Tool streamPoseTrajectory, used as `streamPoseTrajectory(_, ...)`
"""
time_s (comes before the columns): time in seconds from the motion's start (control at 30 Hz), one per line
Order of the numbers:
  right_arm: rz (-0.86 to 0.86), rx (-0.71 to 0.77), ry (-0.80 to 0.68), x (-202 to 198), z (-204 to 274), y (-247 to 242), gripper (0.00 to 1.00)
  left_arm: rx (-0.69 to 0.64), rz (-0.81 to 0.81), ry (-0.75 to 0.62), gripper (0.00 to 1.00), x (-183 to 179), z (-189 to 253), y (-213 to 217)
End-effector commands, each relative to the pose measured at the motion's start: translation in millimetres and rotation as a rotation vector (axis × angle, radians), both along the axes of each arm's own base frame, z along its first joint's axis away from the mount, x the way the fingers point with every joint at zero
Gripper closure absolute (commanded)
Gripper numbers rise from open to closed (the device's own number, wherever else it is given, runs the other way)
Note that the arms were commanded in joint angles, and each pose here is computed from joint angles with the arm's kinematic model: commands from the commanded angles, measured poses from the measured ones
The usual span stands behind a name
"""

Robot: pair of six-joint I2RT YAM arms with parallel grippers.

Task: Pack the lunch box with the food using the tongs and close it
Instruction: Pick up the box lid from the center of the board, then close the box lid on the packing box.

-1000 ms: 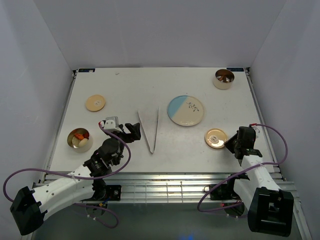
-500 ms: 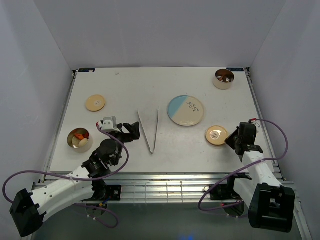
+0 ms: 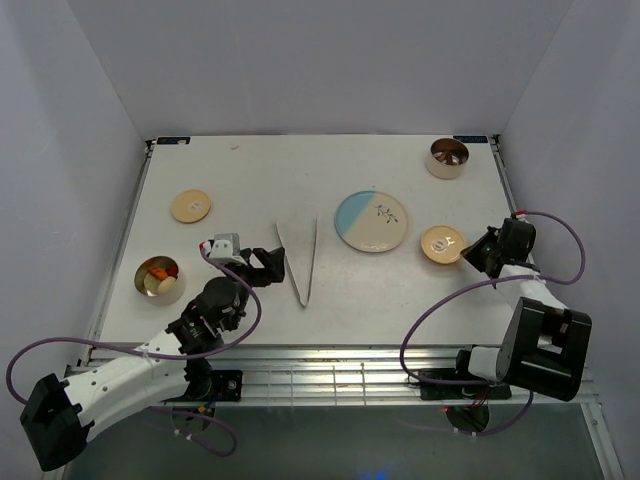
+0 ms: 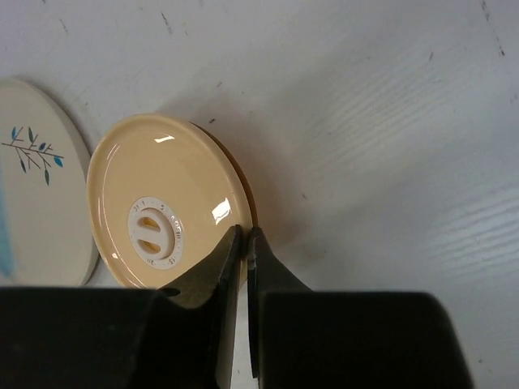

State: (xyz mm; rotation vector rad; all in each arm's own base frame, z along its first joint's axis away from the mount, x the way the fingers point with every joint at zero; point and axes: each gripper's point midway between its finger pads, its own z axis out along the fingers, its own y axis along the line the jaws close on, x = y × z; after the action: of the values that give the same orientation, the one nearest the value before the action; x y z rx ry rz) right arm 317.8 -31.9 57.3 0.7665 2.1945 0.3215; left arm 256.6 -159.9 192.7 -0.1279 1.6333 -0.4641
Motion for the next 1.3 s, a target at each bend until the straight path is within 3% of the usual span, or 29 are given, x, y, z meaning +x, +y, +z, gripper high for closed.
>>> streamPoseTrajectory(0.0, 0.078, -0.009, -0.177, 48, 48, -1, 0.92, -0.031, -0.061, -0.024, 0.02, -4, 14, -11)
streamPoseTrajectory(0.2, 0.082, 0.029, -0.233, 94, 78, -7, 0.92, -0.024, -0.122, -0.013, 0.02, -5, 16, -25)
streamPoseTrajectory(0.33, 0.064, 0.026, -0.338, 143, 129, -20, 0.92, -0.022, -0.175, 0.008, 0.02, -6, 14, -37)
streamPoseTrajectory(0.57, 0.021, 0.018, -0.362, 232, 152, -50, 0.92, -0.010, -0.237, 0.031, 0.02, -8, 13, -51)
streamPoseTrajectory(0.77, 0.021, 0.052, -0.370, 286, 147, -60, 0.92, -0.023, -0.241, 0.022, 0.02, -11, 17, -49)
streamPoseTrajectory(1.27, 0.042, 0.071, -0.296, 316, 98, -49, 0.92, 0.013, -0.200, 0.034, 0.02, -4, 9, -45)
